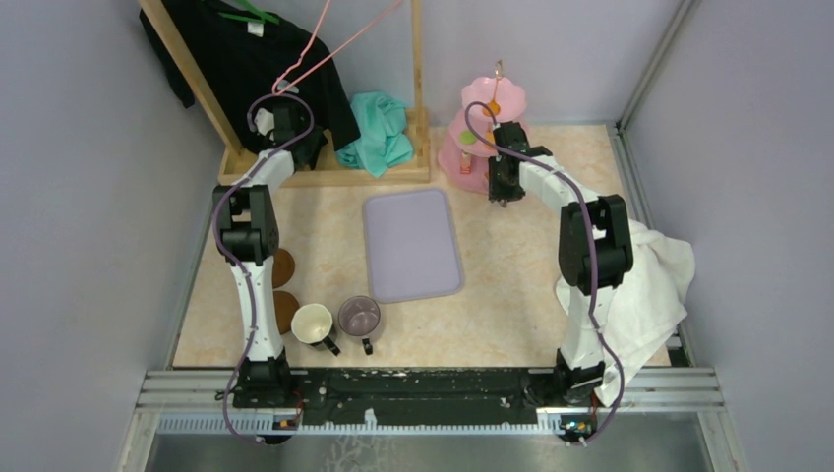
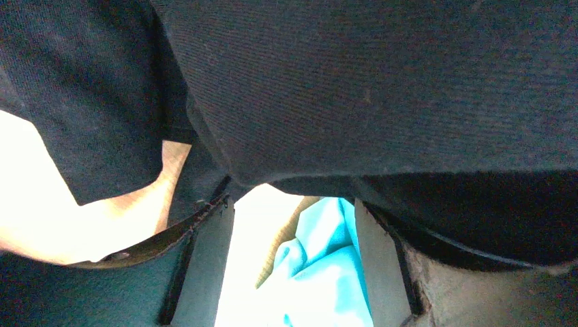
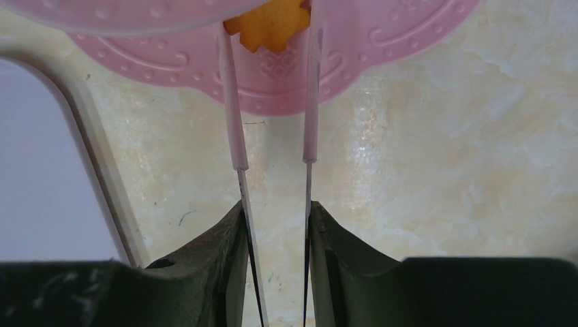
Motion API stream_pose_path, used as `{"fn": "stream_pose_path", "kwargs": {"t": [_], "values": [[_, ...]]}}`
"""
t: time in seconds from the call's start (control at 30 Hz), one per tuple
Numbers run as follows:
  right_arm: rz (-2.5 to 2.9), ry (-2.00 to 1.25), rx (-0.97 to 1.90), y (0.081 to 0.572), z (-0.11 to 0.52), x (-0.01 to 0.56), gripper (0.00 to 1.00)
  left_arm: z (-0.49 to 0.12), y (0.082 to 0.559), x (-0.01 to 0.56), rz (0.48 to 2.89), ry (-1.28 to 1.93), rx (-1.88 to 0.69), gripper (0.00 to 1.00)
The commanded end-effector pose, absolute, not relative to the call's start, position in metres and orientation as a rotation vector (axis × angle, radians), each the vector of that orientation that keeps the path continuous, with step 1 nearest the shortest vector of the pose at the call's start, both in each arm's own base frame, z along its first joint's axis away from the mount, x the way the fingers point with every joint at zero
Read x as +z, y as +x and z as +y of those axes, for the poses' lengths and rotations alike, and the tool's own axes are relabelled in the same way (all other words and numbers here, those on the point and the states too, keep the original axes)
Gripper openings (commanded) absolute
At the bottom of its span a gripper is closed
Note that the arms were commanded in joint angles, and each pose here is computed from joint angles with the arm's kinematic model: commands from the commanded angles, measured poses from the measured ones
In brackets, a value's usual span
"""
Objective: Serve the afternoon tea
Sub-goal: Pick up the desert from the desert table.
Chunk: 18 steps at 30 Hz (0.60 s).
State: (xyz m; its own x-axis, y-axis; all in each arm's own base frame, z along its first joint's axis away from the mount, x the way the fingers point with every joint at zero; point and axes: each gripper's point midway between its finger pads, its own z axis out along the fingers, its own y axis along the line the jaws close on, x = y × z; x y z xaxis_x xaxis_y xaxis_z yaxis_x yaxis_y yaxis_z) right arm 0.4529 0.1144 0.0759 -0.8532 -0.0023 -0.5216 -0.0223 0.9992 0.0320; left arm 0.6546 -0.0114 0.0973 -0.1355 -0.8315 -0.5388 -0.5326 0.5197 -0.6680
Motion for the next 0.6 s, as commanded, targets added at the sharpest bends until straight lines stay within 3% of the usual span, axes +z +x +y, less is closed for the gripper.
{"fn": "stream_pose_path", "kwargs": {"t": [0.0, 0.57], "values": [[2.479, -0.022, 0.09, 0.473, 0.117, 0.109, 0.26, -0.011, 0.662, 0.104, 1.791, -1.115, -0.382, 0.71], [2.359, -0.039, 0.113, 0.461, 0.114, 0.178, 0.19, -0.011, 0.659, 0.114, 1.777, -1.12, -0.394, 0.71]]}}
